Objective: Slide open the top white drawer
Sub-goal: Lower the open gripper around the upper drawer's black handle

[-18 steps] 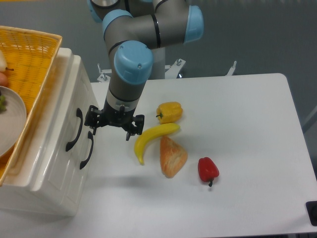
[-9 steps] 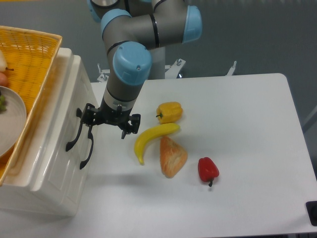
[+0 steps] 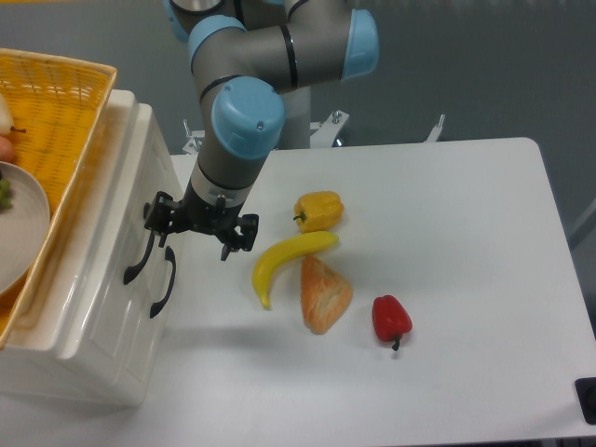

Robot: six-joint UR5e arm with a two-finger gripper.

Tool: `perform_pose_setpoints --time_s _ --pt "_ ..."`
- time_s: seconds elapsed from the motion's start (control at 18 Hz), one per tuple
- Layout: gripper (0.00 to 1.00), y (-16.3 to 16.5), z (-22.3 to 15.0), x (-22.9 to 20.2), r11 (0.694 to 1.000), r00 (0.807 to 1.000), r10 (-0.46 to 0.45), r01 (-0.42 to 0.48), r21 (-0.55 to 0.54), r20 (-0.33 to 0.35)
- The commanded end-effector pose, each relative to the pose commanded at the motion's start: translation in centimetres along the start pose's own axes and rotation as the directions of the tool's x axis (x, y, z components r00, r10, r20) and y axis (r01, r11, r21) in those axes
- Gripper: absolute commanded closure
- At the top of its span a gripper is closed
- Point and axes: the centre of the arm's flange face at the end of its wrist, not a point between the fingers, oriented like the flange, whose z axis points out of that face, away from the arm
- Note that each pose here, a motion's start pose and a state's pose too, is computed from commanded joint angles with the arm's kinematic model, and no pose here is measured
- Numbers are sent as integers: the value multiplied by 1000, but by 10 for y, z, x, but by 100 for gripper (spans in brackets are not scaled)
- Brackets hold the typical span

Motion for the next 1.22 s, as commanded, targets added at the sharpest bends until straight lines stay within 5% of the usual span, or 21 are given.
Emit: perform_pose_setpoints --time_s 1.22 --pt "0 3 9 15 999 1000 2 -2 -35 -10"
